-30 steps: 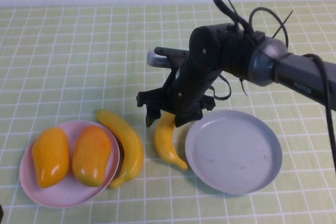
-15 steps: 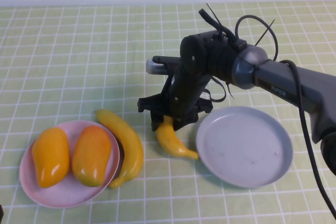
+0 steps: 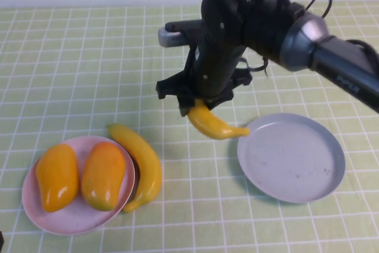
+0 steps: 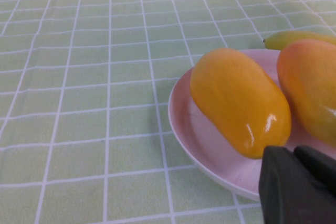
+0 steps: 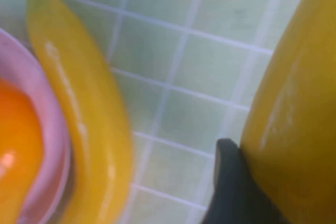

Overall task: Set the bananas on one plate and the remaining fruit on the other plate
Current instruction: Put another type of fruit in the right plate

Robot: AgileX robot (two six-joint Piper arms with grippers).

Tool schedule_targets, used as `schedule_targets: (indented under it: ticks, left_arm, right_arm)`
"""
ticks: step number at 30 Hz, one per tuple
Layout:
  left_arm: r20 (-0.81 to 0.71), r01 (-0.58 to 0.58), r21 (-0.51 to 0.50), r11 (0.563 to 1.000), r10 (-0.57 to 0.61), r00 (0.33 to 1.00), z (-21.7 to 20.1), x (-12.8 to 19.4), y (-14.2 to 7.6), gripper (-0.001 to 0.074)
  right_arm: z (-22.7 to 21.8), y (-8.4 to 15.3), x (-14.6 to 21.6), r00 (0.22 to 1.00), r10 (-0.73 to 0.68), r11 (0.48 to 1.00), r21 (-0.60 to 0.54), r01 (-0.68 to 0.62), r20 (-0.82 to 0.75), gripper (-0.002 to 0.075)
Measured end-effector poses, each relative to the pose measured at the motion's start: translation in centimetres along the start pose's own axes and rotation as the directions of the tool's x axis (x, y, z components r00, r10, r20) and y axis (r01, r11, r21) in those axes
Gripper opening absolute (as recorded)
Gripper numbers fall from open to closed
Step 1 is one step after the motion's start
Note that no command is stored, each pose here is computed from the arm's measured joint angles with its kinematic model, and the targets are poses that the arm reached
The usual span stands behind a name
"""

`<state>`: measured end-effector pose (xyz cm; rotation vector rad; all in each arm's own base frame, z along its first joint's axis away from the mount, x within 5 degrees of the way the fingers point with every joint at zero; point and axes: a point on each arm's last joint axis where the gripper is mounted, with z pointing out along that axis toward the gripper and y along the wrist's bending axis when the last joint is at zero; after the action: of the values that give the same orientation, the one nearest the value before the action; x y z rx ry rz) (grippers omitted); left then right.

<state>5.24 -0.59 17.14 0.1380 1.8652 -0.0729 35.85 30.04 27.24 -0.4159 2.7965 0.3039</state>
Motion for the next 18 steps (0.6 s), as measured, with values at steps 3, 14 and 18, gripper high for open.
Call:
schedule_targets:
  ticks: [3, 14, 18]
  left_arm:
    - [0.000, 0.000, 0.000, 1.000, 0.000, 1.000, 0.0, 0.0, 0.0, 0.0003]
    - [0.000, 0.000, 0.000, 1.000, 0.000, 1.000, 0.0, 0.0, 0.0, 0.0003]
    - [0.000, 0.000, 0.000, 1.000, 0.000, 1.000, 0.0, 0.0, 0.0, 0.0003]
  right_arm:
    - [-2.4, -1.5, -0.1, 1.000, -0.005, 0.998, 0.060, 0.004, 0.030, 0.0320]
    - [-1.8, -10.7, 4.7, 0.981, 0.166, 0.973, 0.181, -0.145, -0.105, 0.0320]
    - [-0.2, -12.9, 5.9, 0.968, 0.221, 0.962, 0.191, -0.196, -0.119, 0.0320]
